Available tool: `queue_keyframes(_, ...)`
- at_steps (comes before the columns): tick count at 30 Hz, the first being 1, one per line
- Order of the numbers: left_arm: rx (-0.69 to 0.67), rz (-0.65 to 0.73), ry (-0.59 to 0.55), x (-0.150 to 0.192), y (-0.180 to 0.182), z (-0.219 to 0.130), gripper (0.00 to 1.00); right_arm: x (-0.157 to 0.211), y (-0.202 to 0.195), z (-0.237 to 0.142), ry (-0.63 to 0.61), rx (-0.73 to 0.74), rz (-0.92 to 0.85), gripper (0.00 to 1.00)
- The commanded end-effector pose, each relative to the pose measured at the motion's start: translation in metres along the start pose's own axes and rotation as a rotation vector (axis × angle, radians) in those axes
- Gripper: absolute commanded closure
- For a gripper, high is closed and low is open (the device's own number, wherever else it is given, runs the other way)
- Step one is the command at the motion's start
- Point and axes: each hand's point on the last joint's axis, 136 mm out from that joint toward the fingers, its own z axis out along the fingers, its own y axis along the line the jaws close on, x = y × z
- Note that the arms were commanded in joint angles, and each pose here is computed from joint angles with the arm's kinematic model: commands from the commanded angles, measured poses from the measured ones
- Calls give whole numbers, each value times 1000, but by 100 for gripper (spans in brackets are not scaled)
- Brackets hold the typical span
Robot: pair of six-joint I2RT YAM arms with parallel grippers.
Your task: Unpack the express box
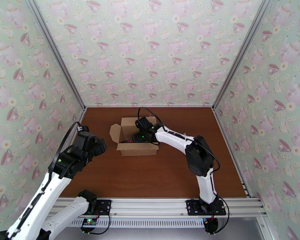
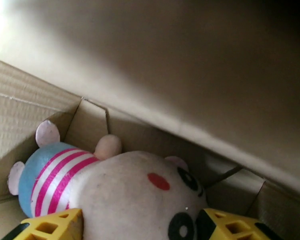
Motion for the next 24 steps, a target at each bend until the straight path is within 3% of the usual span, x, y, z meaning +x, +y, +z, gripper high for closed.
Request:
queue_keyframes(1, -17, -6, -3, 2, 5, -3, 17, 29, -8, 27, 95, 51, 1, 28)
queue_keyframes(6, -30, -4, -2, 2, 7, -3, 17, 31, -12, 28, 89, 65, 7, 54)
queue_keyframes(11, -32, -2, -2, 0, 7, -2, 17, 19, -12, 15, 42, 74, 16, 99)
queue_keyframes(24, -32, 5, -6, -2, 5, -1, 17, -39, 1, -60, -160, 38, 33, 100)
